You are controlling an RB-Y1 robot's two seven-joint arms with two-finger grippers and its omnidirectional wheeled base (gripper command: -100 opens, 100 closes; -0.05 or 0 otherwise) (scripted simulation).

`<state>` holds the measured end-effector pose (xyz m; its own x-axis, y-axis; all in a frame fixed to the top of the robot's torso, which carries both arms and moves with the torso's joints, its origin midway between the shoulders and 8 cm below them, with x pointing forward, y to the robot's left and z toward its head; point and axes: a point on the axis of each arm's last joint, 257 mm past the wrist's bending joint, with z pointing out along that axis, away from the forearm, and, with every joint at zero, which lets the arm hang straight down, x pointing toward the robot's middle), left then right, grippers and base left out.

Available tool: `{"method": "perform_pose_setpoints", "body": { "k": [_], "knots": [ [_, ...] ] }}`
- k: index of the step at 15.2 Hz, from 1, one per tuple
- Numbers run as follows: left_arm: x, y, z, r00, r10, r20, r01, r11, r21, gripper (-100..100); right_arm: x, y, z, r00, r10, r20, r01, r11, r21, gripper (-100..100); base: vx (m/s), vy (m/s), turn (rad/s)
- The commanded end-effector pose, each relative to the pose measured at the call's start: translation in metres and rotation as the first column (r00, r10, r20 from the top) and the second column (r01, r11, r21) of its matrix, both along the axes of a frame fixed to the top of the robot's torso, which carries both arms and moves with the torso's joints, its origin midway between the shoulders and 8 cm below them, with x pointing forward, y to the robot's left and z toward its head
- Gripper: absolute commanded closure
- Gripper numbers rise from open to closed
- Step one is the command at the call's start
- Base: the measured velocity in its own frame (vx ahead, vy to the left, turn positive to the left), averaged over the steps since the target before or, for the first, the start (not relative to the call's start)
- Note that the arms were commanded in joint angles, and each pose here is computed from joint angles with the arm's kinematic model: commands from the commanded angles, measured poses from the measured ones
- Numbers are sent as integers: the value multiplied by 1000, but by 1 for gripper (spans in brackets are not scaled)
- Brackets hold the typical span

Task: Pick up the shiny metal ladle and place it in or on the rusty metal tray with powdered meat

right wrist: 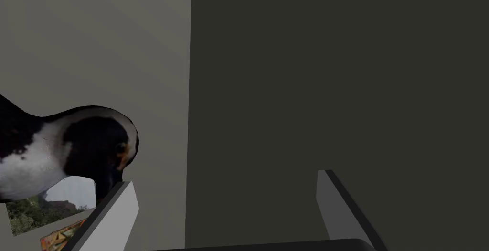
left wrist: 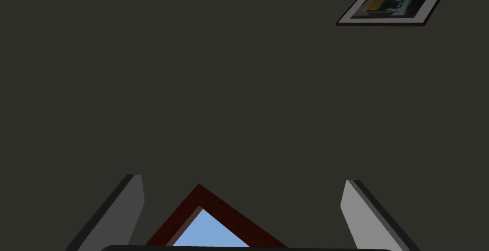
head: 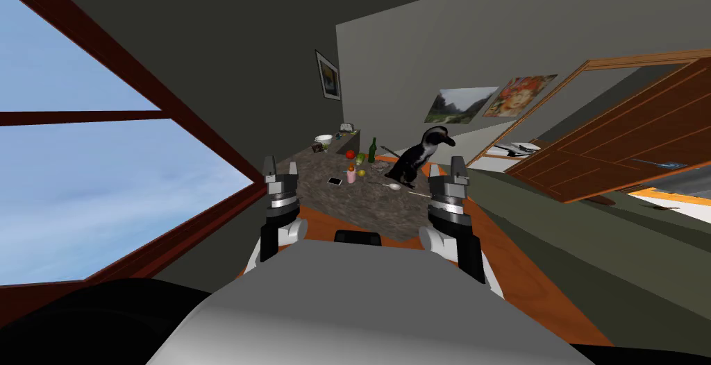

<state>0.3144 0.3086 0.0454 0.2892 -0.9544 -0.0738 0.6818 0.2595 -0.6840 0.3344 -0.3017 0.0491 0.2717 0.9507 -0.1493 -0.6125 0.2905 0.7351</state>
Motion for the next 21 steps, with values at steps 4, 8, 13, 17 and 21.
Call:
{"method": "perform_pose_setpoints", "body": {
  "k": [4, 8, 13, 17, 21],
  "knots": [
    [0, 0, 0, 1000, 0, 0, 0, 1000, 0, 0, 8, 13, -9, 998, 50, -25, -51, 997, -61, -100, 14, 31, 52],
    [0, 0, 0, 1000, 0, 0, 0, 1000, 0, 0, 15, 24, -20, 994, 90, -53, -96, 989, -110, -100, 17, 42, 58],
    [0, 0, 0, 1000, 0, 0, 0, 1000, 0, 0, 27, 43, -46, 981, 155, -114, -175, 966, -192, -100, 18, 49, 96],
    [0, 0, 0, 1000, 0, 0, 0, 1000, 0, 0, 34, 55, -69, 966, 197, -169, -236, 937, -256, -100, 16, 55, 113],
    [0, 0, 0, 1000, 0, 0, 0, 1000, 0, 0, 37, 62, -84, 952, 222, -210, -280, 909, -310, -100, 16, 53, 113]
  ]
}}
